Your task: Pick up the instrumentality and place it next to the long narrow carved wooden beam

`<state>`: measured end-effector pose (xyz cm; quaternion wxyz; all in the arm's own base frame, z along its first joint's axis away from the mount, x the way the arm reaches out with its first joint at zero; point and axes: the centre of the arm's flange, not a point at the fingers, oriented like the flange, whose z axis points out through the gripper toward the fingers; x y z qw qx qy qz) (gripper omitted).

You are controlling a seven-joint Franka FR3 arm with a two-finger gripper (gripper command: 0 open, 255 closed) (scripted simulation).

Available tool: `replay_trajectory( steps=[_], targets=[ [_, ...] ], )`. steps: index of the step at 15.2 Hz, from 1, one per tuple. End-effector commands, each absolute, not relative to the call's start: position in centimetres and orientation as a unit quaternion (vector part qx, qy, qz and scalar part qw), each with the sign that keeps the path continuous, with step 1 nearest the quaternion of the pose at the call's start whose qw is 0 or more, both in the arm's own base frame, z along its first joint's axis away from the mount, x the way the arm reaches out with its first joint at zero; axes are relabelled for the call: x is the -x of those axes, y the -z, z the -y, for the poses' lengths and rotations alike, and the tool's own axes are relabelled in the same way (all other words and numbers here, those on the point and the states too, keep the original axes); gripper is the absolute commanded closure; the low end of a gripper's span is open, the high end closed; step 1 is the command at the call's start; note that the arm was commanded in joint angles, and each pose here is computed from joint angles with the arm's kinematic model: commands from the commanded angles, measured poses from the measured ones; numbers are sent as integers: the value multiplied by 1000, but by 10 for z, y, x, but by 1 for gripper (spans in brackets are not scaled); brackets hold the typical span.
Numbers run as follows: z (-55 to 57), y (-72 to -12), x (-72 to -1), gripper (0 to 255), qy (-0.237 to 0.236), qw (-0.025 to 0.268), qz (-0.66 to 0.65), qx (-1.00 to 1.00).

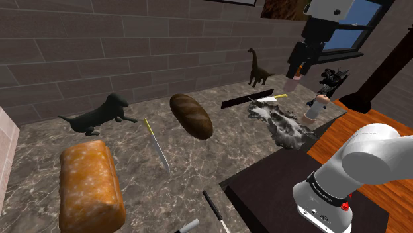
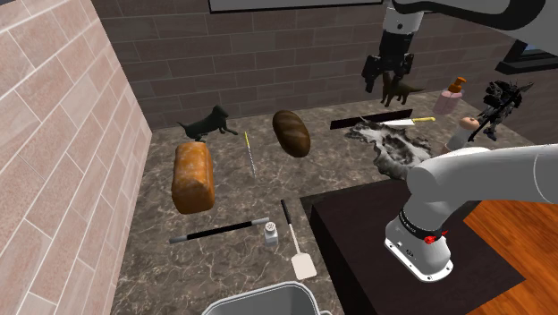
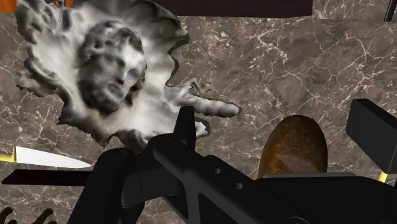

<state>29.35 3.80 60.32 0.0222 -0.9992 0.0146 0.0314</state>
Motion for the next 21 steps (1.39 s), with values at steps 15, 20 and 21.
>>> replay_trajectory(
  steps=[15,20,21],
  targets=[
    [-152,-490,-379,0,-38,42,-29,998],
    [-194,-451,-410,0,-41,50,-34,997],
    [-202,-443,-416,0,-42,51,-35,997]
  ],
)
